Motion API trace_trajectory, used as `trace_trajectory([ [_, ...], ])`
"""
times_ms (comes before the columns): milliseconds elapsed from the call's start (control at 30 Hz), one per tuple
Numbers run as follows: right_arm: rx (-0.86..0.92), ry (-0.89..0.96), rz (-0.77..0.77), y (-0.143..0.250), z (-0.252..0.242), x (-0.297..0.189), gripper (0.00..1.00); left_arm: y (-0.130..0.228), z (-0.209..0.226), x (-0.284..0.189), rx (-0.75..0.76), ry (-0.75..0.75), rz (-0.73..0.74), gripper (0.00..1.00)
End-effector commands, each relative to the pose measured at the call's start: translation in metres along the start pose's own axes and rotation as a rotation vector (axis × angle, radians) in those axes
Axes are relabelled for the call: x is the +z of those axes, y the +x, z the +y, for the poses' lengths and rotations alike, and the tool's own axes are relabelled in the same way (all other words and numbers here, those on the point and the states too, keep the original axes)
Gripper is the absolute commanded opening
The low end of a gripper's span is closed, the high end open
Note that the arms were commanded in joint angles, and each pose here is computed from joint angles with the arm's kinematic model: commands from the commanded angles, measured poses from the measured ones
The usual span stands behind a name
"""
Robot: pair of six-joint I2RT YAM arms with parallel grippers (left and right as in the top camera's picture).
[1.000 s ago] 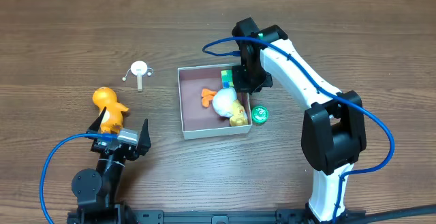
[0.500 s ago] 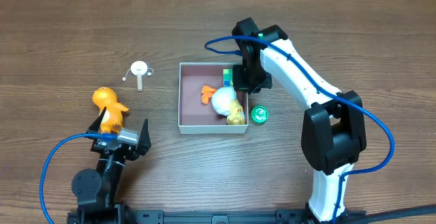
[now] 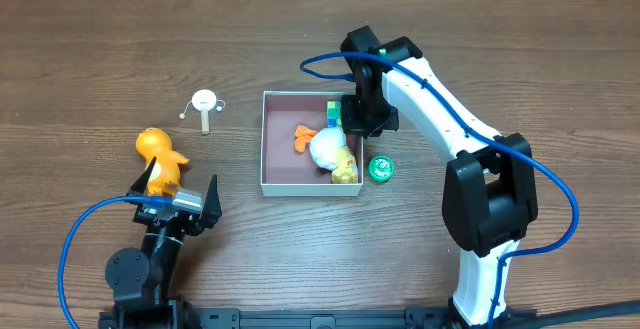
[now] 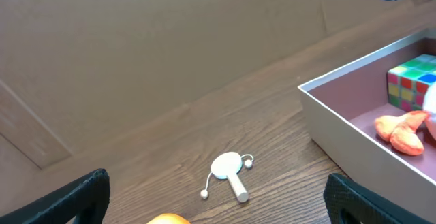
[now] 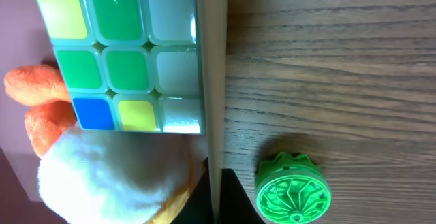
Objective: Pack container
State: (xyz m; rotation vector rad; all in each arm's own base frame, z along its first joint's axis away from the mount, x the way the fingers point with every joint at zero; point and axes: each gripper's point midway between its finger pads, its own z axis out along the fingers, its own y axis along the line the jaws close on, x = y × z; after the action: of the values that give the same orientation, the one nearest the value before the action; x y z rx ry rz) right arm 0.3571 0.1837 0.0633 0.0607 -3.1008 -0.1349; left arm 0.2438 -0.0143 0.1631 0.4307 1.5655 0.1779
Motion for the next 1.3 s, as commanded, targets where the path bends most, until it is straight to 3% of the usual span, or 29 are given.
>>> trace_trajectory([
  [0,-0.025,-0.031,-0.017,-0.004,0.008,-0.007,0.04,0.001,0.001,0.000,0.004,-0.006,-0.001,1.00],
  [100,-0.022,-0.032,-0.016,-0.004,0.009,-0.007,0.04,0.001,0.001,0.000,0.004,-0.006,-0.001,1.00],
  [433,-0.022,-0.033,-0.015,-0.004,0.009,-0.009,0.24,0.001,0.001,0.000,0.004,-0.006,-0.001,1.00],
  [567,-0.028,-0.048,-0.068,-0.017,0.016,-0.035,0.29,0.001,0.001,0.000,0.004,-0.006,-0.001,1.00],
  [700,-0.025,0.022,-0.146,-0.028,0.006,-0.085,0.55,0.001,0.001,0.000,0.004,-0.006,-0.001,1.00],
  [800,0.015,0.091,-0.142,-0.023,-0.016,-0.109,0.92,0.001,0.001,0.000,0.004,-0.006,-0.001,1.00],
  [867,0.097,0.108,-0.100,-0.015,-0.036,-0.115,1.00,0.001,0.001,0.000,0.004,-0.006,-0.001,1.00],
  [1167,0.426,0.077,-0.135,-0.005,-0.105,-0.152,1.00,0.001,0.001,0.000,0.004,-0.006,-0.001,1.00],
  [1267,0.591,0.236,-0.132,0.010,-0.134,-0.139,1.00,0.001,0.001,0.000,0.004,-0.006,-0.001,1.00],
])
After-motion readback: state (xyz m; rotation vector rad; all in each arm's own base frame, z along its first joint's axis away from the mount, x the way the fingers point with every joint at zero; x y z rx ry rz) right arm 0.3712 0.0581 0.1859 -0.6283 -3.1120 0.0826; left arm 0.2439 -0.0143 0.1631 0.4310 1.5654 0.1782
